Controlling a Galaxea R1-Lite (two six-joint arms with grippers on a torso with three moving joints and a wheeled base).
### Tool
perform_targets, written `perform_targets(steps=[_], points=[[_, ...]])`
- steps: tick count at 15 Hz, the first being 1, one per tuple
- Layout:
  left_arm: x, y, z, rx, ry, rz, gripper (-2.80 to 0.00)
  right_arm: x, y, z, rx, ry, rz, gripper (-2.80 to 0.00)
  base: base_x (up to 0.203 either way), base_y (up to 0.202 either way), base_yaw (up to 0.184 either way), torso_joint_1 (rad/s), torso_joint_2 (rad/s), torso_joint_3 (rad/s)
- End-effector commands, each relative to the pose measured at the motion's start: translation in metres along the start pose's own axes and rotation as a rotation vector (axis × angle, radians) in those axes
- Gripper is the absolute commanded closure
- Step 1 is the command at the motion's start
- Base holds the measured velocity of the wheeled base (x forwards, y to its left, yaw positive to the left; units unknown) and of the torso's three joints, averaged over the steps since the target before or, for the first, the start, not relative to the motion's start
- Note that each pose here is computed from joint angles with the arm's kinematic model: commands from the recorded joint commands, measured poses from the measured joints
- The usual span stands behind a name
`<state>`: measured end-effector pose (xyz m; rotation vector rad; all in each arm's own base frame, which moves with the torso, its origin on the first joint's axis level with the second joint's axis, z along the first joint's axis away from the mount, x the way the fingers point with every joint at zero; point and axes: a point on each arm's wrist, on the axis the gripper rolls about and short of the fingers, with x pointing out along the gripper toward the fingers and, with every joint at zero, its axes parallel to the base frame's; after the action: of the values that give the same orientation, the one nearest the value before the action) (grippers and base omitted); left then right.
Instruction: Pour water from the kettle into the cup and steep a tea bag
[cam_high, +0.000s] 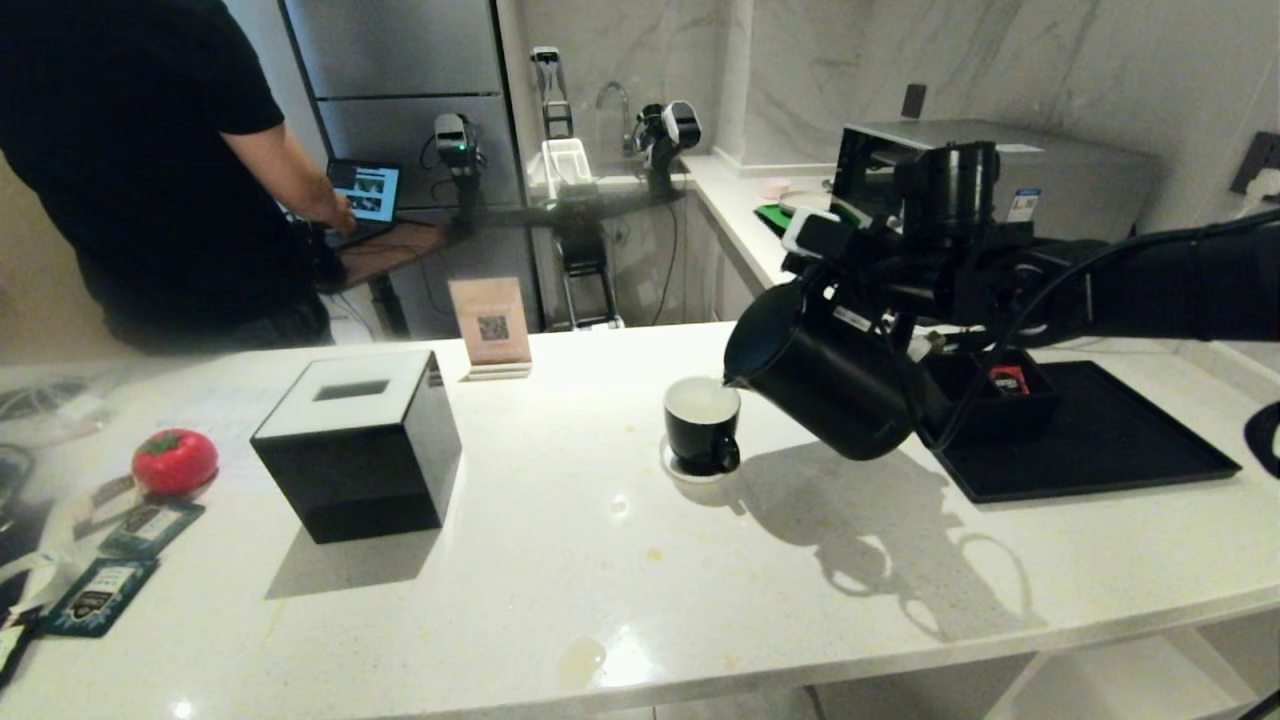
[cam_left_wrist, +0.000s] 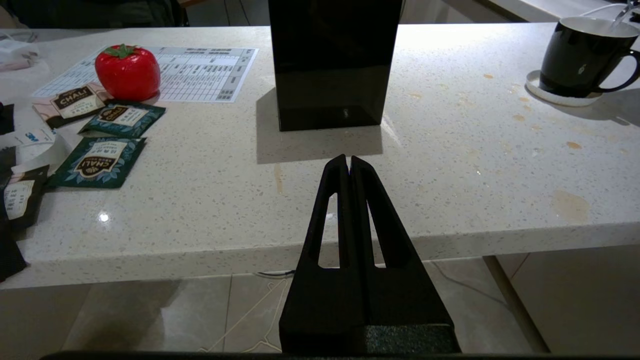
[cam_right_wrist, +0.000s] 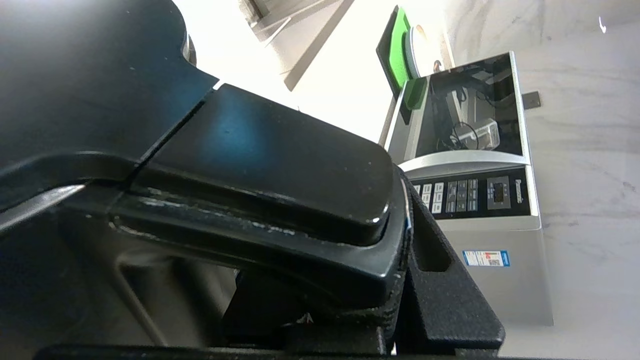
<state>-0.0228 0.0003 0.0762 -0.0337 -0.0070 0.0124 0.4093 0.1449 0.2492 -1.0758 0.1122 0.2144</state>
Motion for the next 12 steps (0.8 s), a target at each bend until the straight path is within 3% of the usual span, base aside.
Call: perform_targets(steps=[1,12], points=[[0.0001,0.0000,0.0001,0.000,0.001,0.001,0.00,0.0001,-0.0002,0.0002,-0.005,0.000,-0.004,0.00,0.000,0.000,0.000,0.000,0.00,0.000],[0.0000,0.0000,0.0000,-0.001,0.000,0.001,0.00,0.0003,0.0015,0.0011,-0.019,0.003,-0.004,0.00,0.000,0.000,0.000,0.000,0.00,0.000]])
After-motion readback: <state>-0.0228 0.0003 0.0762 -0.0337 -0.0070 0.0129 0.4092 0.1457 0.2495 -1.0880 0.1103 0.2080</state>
